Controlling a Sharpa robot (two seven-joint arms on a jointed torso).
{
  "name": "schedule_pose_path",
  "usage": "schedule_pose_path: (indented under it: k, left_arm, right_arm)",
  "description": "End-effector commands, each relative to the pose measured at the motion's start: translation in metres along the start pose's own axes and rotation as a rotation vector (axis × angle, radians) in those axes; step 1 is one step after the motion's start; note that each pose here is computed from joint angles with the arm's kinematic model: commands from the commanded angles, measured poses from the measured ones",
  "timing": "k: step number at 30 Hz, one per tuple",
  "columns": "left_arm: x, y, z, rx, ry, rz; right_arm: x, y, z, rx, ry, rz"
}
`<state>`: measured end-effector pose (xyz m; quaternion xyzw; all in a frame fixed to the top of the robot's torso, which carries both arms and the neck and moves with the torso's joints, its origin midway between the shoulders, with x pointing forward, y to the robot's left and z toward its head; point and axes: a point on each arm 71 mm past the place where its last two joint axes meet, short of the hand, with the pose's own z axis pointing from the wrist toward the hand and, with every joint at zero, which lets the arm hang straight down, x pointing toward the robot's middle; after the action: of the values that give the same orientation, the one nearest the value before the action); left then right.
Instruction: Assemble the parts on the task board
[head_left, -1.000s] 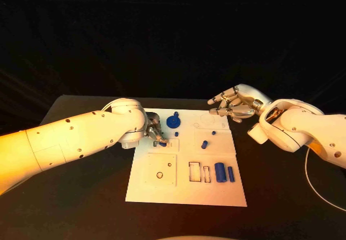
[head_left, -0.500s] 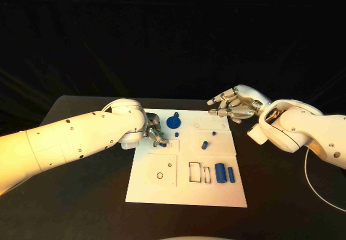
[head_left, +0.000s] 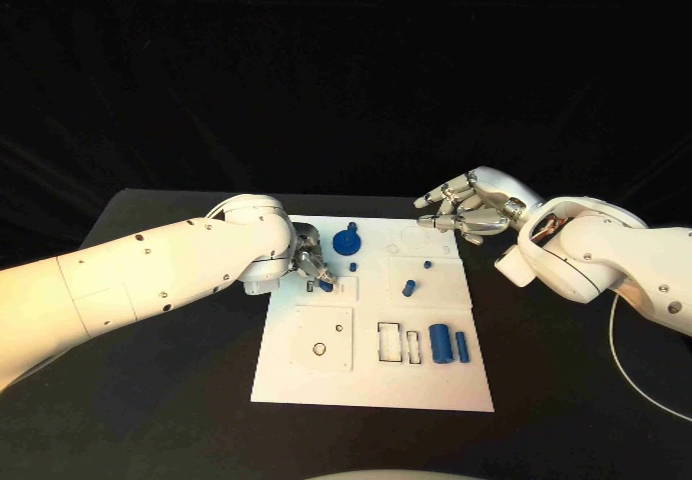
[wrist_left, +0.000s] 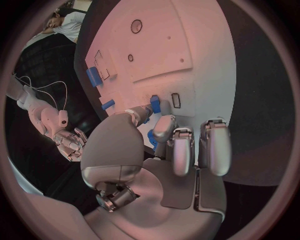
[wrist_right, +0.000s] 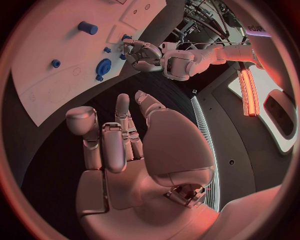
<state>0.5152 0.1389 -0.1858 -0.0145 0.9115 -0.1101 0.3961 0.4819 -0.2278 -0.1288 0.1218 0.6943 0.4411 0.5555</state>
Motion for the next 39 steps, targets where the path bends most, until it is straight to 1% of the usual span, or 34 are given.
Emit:
schedule_pose_path:
  k: [1,5,13,39]
  left_arm:
    - [0.0048,0.0006,0.0022,-0.005,0.034,0.006]
    - [0.0046,0.0006,0.0029,-0.006,0.037,0.007]
    - [0.0027,0.0007,0.004,-0.007,0.018,-0.009]
    - [0.0019,0.0017,0.0057,-0.014,0.023,-0.006]
  right_arm:
    - [0.0009,0.001,-0.0004,-0.01,0.005,0.0]
    - [0.0009,0.0012,-0.0007,-0.01,0.004,0.0]
    - [0.0005,0.0012,-0.0016,-0.011,0.004,-0.005]
    - [0.0001,0.0013,-0.002,-0.014,0.001,-0.002]
